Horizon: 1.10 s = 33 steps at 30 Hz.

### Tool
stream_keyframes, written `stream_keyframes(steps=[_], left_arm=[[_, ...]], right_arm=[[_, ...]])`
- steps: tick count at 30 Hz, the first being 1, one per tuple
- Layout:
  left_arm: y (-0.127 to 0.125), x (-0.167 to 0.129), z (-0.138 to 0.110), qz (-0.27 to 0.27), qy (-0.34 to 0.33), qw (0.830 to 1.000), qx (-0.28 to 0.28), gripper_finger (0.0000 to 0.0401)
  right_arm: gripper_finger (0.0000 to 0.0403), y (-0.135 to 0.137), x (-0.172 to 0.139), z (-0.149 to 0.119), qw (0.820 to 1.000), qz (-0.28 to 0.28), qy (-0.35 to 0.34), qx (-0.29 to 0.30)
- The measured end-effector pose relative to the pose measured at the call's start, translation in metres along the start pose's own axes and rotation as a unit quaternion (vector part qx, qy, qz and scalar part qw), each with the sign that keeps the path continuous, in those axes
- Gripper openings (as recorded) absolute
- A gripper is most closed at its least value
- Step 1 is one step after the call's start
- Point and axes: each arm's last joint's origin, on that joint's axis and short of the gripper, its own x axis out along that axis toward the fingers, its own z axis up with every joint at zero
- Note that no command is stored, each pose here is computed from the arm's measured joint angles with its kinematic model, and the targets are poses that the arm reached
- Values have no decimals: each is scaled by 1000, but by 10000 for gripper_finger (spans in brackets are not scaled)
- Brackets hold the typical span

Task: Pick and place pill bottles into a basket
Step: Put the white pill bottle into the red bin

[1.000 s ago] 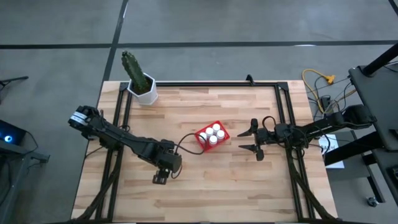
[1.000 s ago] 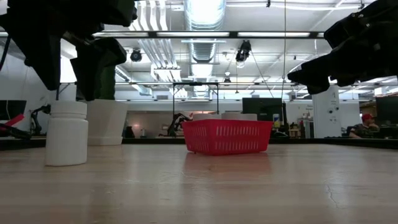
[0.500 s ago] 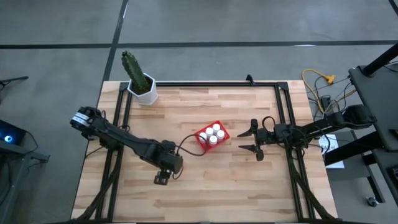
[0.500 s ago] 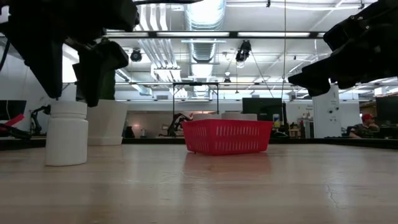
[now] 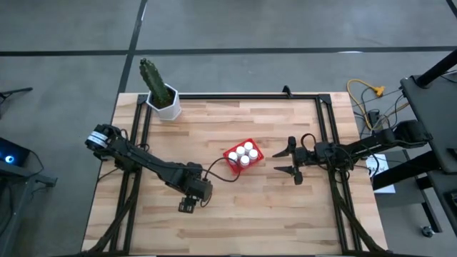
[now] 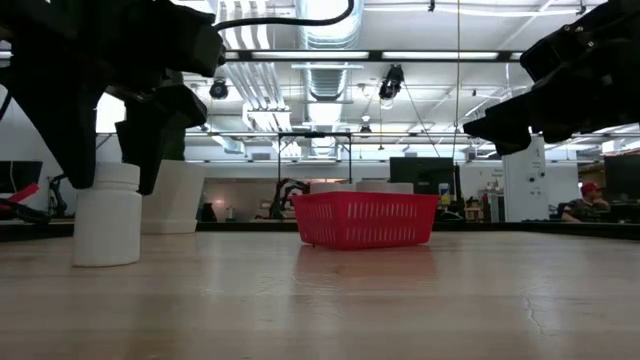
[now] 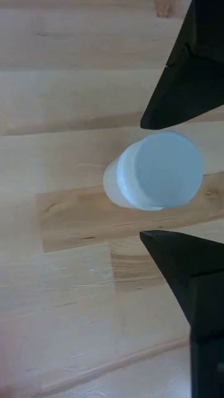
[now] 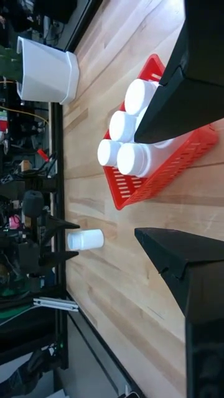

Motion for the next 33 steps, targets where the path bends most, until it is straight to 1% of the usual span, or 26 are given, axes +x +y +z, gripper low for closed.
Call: stream_keyframes(steps=[9, 12, 14, 16, 20, 21, 24, 26, 29, 33], left_arm=[[0, 2, 0, -1, -3, 1000, -2, 260], [1, 2, 0, -1, -4, 1000, -6, 253], [1, 2, 0, -1, -4, 1000, -7, 238], [1, 2, 0, -3, -3, 1000, -7, 214], [2, 2, 0, -4, -3, 1000, -3, 149], [2, 2, 0, -5, -3, 1000, 1, 142], [1, 0, 1, -6, -2, 1000, 19, 142], [2, -5, 5, -7, -9, 999, 30, 142], [5, -21, 16, -5, -25, 999, 29, 142], [15, -46, 35, -1, -65, 997, 46, 142]], right_arm=[[224, 0, 0, 0, 1000, 0, 1, 0], [224, 0, 0, 0, 1000, 0, 1, 0], [224, 0, 0, 0, 1000, 0, 1, 0], [224, 0, 0, 0, 1000, 0, 1, 0], [224, 0, 0, 0, 1000, 0, 1, 0], [224, 0, 0, 0, 1000, 0, 1, 0], [224, 0, 0, 0, 1000, 0, 1, 0], [224, 0, 0, 0, 1000, 0, 1, 0], [224, 0, 0, 0, 1000, 0, 0, 0], [224, 0, 0, 0, 1000, 0, -1, 0]])
